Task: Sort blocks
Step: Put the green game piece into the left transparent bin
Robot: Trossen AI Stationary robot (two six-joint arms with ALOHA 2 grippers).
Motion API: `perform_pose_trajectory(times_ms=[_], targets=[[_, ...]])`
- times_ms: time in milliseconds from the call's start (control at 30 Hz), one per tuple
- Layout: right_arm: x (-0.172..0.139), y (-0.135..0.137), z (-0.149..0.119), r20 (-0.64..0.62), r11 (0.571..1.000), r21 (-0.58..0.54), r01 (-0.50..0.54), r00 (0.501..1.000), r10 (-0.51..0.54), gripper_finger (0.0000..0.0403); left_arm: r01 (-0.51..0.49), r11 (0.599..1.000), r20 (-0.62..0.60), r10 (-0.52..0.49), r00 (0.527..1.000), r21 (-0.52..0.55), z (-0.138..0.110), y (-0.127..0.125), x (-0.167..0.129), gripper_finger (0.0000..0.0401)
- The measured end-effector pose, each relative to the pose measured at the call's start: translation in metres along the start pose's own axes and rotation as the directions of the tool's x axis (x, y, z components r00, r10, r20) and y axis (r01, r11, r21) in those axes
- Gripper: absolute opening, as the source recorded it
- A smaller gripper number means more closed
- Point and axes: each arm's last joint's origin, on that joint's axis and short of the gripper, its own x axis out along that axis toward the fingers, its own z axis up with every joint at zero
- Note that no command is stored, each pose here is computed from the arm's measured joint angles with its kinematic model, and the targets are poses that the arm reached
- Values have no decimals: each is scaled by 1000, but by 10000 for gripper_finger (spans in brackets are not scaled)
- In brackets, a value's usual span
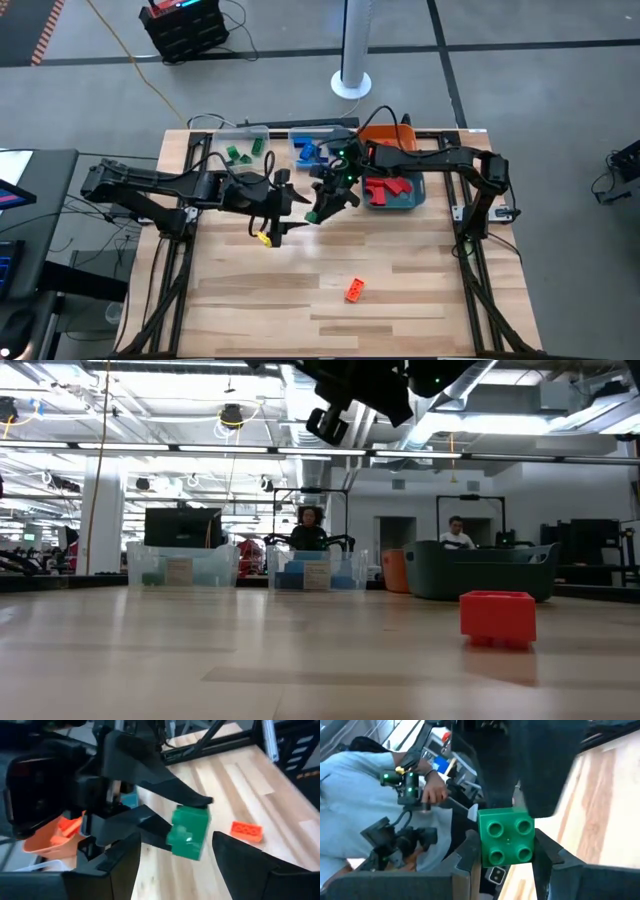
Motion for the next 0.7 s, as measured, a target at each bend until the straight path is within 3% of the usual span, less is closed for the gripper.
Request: perform_pose_trajectory(times_ms=[333,500,700], targets=[[2,1,2,15,1000,18,20,1000,-20,119,117,991,29,-115,993,-66,0,-5,12,233],[2,1,2,13,999,37,21,1000,-21,119,109,992,74,-104,992,-59,5,-4,12,226],[5,3,1,6,999,37,12,1000,-13,119,96,995,74,-96,993,-5,5,-3,13,182]])
